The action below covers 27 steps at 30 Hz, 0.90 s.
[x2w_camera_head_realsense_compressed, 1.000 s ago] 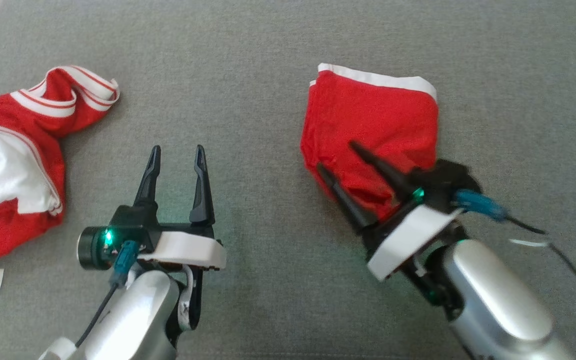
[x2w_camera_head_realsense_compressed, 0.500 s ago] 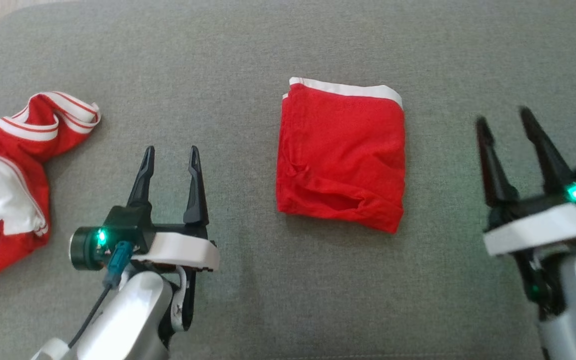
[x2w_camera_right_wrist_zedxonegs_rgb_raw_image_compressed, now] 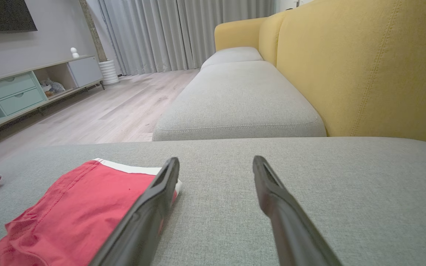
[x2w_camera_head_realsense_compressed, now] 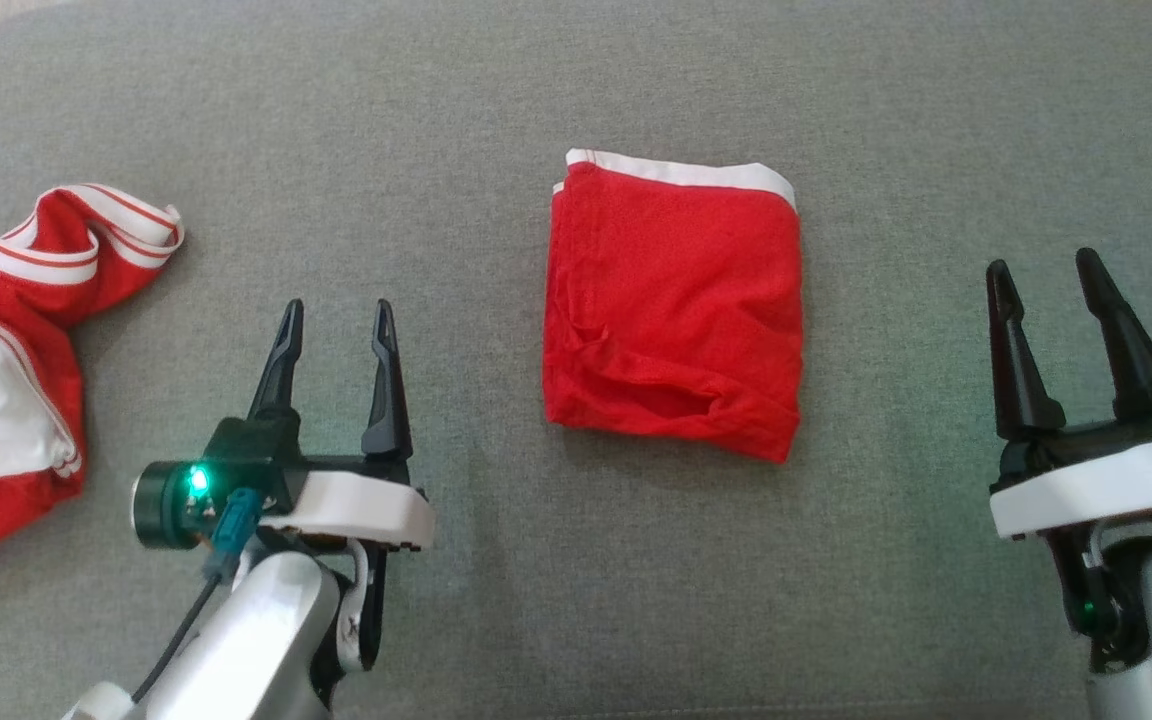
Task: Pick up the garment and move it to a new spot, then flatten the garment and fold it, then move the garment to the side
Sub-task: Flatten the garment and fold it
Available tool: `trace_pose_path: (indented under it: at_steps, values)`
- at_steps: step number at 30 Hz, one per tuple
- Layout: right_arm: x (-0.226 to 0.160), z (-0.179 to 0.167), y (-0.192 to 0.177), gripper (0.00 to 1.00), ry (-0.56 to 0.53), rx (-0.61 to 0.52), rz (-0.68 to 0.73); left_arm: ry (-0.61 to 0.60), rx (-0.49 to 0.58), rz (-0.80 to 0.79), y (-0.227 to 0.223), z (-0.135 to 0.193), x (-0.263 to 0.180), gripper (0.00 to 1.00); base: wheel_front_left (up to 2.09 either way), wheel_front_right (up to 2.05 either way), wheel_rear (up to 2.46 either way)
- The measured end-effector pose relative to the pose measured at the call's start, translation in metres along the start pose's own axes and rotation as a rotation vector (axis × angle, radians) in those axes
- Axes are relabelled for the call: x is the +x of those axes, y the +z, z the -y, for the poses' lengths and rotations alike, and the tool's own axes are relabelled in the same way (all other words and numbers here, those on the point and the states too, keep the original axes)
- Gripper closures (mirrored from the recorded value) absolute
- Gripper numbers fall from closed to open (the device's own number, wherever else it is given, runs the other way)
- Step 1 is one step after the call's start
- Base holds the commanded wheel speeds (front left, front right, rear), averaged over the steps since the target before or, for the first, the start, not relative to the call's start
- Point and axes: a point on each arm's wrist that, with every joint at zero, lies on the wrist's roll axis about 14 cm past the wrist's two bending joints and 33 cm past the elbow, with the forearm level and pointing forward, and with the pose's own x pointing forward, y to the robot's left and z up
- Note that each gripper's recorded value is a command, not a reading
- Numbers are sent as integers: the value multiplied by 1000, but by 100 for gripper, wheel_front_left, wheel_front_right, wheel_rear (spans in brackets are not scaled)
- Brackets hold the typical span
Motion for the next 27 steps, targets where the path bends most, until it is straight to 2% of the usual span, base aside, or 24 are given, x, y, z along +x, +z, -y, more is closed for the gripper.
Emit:
trace_pose_path:
  at_steps: [2, 3, 4, 8, 10, 18, 22, 27]
  values:
    - [1, 0, 0, 0, 0, 0, -1, 1, 0, -4, -1, 0, 0, 0, 0, 0, 0]
    - [1, 0, 0, 36, 1, -2, -1, 2, 0, -5, -1, -1, 0, 0, 0, 0, 0]
    - [1, 0, 0, 100, 1, -5, -1, 4, 0, -6, -1, -1, 0, 0, 0, 0, 0]
    - [3, -4, -6, 100, 16, -1, -22, 6, 1, -9, -3, -2, 1, 0, 0, 0, 0]
    - [5, -14, -21, 100, 50, 12, -67, 7, 1, -14, -5, -2, 1, 0, 0, 0, 0]
    - [19, -91, -83, 100, 305, 58, -252, 8, 13, 0, -1, -4, 6, 0, 0, 0, 0]
    - [17, -109, -107, 100, 377, 69, -326, 24, 8, -11, -6, -8, 6, 0, 0, 0, 0]
    - [15, -130, -119, 100, 450, 86, -372, 37, 11, -10, -7, -12, 5, 0, 0, 0, 0]
